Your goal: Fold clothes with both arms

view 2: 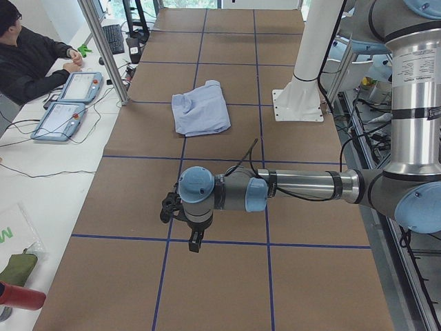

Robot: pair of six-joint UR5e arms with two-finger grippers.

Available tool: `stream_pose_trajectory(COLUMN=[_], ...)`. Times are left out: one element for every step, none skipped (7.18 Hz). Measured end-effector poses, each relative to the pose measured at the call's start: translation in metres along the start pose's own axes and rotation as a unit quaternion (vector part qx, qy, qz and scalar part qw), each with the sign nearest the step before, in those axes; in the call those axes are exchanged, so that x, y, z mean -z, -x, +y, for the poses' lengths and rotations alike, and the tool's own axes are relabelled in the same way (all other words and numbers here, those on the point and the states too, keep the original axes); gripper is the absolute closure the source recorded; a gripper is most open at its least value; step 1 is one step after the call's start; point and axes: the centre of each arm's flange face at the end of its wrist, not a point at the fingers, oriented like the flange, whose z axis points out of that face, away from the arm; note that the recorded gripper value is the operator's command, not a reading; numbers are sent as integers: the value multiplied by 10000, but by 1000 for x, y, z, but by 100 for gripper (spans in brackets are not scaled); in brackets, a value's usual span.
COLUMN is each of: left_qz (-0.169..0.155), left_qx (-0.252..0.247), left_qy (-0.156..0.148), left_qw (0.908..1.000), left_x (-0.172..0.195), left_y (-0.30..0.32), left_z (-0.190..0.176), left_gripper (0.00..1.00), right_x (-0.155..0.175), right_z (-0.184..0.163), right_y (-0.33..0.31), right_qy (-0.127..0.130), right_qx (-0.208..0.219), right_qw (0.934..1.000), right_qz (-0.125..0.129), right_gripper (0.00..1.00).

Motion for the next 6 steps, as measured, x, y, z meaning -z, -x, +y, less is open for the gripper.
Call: stream_pose_trajectory(left_qz=[0,0,1,3,5,5], left_qx=[-1,-4,-13,-20,-23,-25], left_qy=[-1,-2,-8,-14,-16,-18], left_qw=[10000,10000,10000,10000,10000,10000], left_x=[0,0,1,1,1,1], left_y=[0,0,-1,-1,-1,-1], left_z=[0,0,-1,-1,-1,-1], left_gripper=[0,0,0,0,0,0], right_x=[0,0,0,0,0,1], right_z=[0,0,0,0,0,0], right_y=[0,0,0,0,0,1], right_qy=[-1,0,0,-1,-3,-7], right_qx=[0,-2,-3,-1,3,6], right_qw=[10000,10000,10000,10000,10000,10000], right_qz=[-2,-1,1,-1,-2,-2], right_gripper=[0,0,0,0,0,0])
